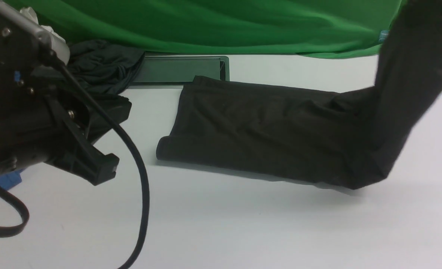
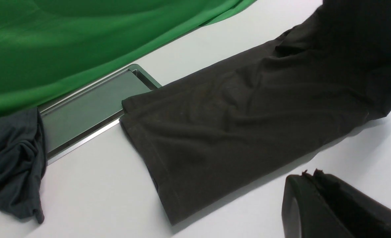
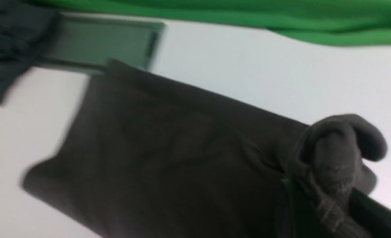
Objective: Fold a long-sleeved shirt on a white desktop.
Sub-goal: 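Fold the right end of the dark garment over onto its left end with the right gripper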
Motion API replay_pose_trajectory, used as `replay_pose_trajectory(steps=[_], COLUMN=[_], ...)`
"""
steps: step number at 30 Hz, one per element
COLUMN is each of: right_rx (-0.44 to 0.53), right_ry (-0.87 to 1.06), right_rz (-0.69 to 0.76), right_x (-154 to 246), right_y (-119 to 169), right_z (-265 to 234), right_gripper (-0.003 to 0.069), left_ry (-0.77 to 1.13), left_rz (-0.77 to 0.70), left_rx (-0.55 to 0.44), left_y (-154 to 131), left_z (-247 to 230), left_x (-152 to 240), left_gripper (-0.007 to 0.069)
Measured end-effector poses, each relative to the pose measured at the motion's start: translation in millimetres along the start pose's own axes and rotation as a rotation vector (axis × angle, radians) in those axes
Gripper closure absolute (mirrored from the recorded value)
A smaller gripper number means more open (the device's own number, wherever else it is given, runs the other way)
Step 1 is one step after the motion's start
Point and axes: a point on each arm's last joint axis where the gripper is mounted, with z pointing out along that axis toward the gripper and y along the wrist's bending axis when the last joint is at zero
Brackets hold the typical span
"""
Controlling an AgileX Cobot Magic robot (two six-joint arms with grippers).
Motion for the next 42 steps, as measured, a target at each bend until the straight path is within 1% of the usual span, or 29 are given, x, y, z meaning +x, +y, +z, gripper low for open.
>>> replay_pose_trajectory(steps=[6,10,11,15,20,22,25,31,34,35,36,37,40,41,42], right_rx=[-0.116,-0.196,-0.227,-0.3,-0.359,-0.376,-0.391,-0.413,-0.422,-0.421,-0.421,-0.421,-0.43,-0.431,-0.431], right_ry=[-0.081,-0.079,-0.07,-0.028,0.028,0.045,0.074,0.096,0.095,0.091,0.089,0.087,0.054,0.048,0.033], right_rz=[0.013,0.014,0.007,-0.036,-0.07,-0.076,-0.083,-0.093,-0.068,-0.054,-0.045,-0.041,0.006,0.009,0.016], right_x=[-9,-15,-18,-23,-21,-19,-14,-8,-6,-6,-5,-5,-8,-9,-11], right_y=[32,53,62,94,125,134,143,158,162,163,164,164,166,166,166], right_z=[6,21,30,65,106,119,139,161,170,172,175,175,176,175,174], right_gripper=[0.0567,0.0567,0.0567,0.0567,0.0567,0.0567,0.0567,0.0567,0.0561,0.0542,0.0503,0.0494,0.026,0.0235,0.017], left_ry=[0.001,0.002,0.002,0.002,0.003,0.003,0.003,0.004,0.004,0.003,0.003,0.003,0.002,0.002,0.002], left_rz=[0.001,0.002,0.002,0.002,0.006,0.005,0.005,0.004,0.004,0.004,0.004,0.004,0.004,0.004,0.004], left_rx=[0.0,0.0,0.0,0.0,-0.002,-0.002,-0.002,-0.002,-0.002,-0.002,-0.002,-0.002,-0.002,-0.002,-0.002], left_y=[0,0,0,0,0,0,0,0,0,0,0,0,0,0,0], left_z=[0,0,0,0,0,0,0,0,0,0,0,0,0,0,0], left_x=[0,0,0,0,0,0,0,1,1,0,0,0,0,0,0], left_gripper=[0.0608,0.0608,0.0608,0.0608,0.0608,0.0608,0.0608,0.0608,0.0608,0.0608,0.0608,0.0608,0.0608,0.0608,0.0608])
